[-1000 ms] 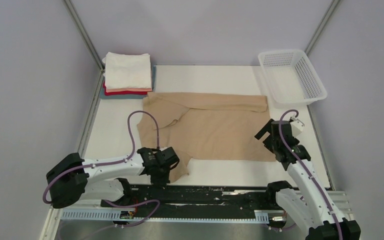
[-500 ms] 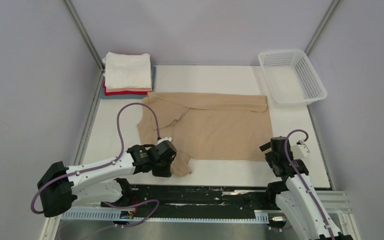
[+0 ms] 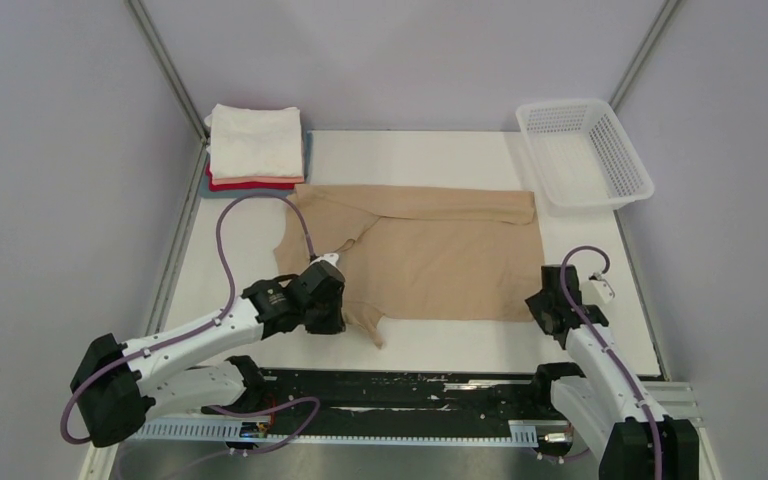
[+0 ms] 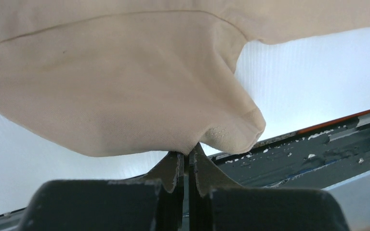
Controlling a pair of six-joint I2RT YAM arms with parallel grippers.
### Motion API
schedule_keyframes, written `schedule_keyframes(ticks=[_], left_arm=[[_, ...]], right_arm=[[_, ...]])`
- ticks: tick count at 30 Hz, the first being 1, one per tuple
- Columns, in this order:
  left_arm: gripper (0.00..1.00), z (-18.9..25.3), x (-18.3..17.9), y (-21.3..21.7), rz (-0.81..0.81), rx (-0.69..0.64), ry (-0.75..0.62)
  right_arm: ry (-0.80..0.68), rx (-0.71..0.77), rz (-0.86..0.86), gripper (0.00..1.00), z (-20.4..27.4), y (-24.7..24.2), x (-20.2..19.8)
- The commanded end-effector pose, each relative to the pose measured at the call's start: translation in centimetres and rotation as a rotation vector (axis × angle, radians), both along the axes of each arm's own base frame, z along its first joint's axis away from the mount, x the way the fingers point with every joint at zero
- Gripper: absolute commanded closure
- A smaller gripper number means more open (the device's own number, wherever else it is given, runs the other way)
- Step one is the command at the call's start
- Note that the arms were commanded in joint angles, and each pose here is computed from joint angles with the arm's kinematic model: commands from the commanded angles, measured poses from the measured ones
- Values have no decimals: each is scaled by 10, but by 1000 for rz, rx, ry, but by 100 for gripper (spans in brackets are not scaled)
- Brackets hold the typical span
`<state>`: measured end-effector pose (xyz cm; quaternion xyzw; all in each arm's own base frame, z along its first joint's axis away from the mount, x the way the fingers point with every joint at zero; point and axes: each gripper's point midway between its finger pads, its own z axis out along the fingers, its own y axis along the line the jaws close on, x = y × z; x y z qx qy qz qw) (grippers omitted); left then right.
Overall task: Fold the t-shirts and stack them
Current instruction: Grab the side of the flattened tshirt closest away from the robot with both arms, then fold the other side of the tshirt into a rectangle
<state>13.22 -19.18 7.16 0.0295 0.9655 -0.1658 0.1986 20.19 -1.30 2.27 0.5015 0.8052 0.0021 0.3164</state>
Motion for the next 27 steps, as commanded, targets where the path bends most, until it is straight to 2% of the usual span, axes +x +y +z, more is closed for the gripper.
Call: schedule_keyframes(ticks=[1,7,8,17,23,27], left_arm=[[100,22,22,-13,-4,-54,-81],[100,27,34,-14,6,-62,-103],[100,28,37,-12,16,-60,-107],[100,50,67,-8,64,-110,-207],[100,73,112,-2,139,-141,-317],[100,82,140,6,163,-120,-360]], right_arm=[[-9,-18,79,66,3,3,3],[-50,-28,112,97,9,4,9],[-48,-32,117,99,8,4,9],[-73,-78,211,100,19,5,28],[-179,-76,262,100,43,14,62],[-197,-95,261,100,57,12,87]])
